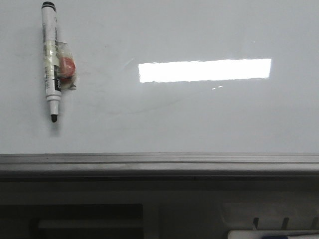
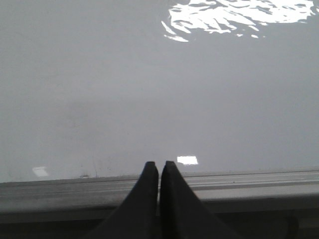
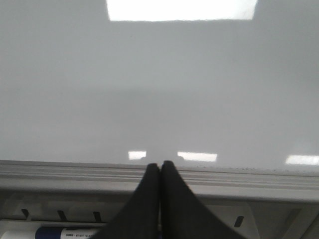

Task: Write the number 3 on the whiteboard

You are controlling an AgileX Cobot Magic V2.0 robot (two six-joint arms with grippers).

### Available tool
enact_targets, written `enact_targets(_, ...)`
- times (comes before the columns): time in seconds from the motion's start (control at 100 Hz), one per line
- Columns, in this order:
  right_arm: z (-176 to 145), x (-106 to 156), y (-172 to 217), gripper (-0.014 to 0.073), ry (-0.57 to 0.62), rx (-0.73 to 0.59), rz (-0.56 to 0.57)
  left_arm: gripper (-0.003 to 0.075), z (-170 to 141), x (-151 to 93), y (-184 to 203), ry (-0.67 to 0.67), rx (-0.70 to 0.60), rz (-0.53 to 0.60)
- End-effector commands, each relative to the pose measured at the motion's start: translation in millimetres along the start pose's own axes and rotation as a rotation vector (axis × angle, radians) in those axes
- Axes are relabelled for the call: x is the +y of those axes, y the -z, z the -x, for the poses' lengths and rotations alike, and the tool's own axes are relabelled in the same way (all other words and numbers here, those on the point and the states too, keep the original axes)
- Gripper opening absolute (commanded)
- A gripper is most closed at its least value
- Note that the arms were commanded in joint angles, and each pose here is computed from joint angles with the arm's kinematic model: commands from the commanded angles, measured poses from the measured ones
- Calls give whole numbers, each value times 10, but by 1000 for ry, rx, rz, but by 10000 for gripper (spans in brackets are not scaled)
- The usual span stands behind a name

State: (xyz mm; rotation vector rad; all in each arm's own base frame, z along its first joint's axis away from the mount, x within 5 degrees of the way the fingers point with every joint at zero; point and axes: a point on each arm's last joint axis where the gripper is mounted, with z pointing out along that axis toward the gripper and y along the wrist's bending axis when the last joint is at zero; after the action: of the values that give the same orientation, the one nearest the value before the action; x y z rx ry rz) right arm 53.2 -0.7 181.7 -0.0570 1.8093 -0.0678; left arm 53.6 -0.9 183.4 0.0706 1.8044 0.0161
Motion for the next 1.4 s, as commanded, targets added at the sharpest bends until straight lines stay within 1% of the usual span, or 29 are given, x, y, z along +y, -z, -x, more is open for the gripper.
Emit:
enact_targets(0.0, -83, 5, -21, -62, 1, 4, -3, -21, 44, 7, 10, -19, -83, 13)
enact_targets(0.31, -83, 5, -21, -62, 1, 4, -3, -21, 44, 7, 10, -19, -83, 13)
enact_targets(0.45, -73, 44, -20, -62, -141, -4, 40, -21, 90, 4, 15, -7, -135, 9)
enact_targets(0.51, -64, 53, -20, -62, -178, -11, 50, -21, 119, 4, 20, -7, -167, 9)
enact_targets(0.8, -13, 39, -18, -62, -181, -68, 41, -21, 133, 4, 22, -7, -182, 9)
enact_targets(0.9, -19, 41, -20, -62, -184, -61, 42, -21, 142, 4, 24, -7, -193, 9)
enact_targets(0.98, -25, 55, -19, -62, -229, -51, 58, -21, 200, 0, 37, 36, -258, -1)
enact_targets(1.0, -24, 58, -19, -61, -242, -52, 62, -21, 218, -1, 42, 68, -278, -7)
enact_targets(1.05, -22, 60, -19, -61, -250, -54, 64, -21, 257, 0, 54, 120, -323, -15)
enact_targets(1.08, -22, 60, -19, -61, -250, -54, 64, -21, 271, 2, 59, 123, -340, -14)
enact_targets(1.16, -18, 66, -18, -61, -280, -56, 72, -21, 285, 5, 65, 123, -340, -10)
enact_targets(1.22, -13, 78, -17, -61, -334, -58, 88, -21, 294, 3, 71, 131, -318, -14)
enact_targets(1.26, -11, 90, -16, -61, -380, -55, 103, -21, 309, 1, 78, 169, -307, -23)
enact_targets(1.3, -12, 100, -15, -61, -413, -51, 115, -21, 344, 0, 89, 236, -319, -37)
enact_targets(1.34, -13, 106, -15, -61, -427, -47, 121, -21, 388, 0, 101, 280, -325, -47)
enact_targets(1.39, 3, 96, -14, -61, -429, -67, 114, -21, 450, 0, 121, 289, -325, -53)
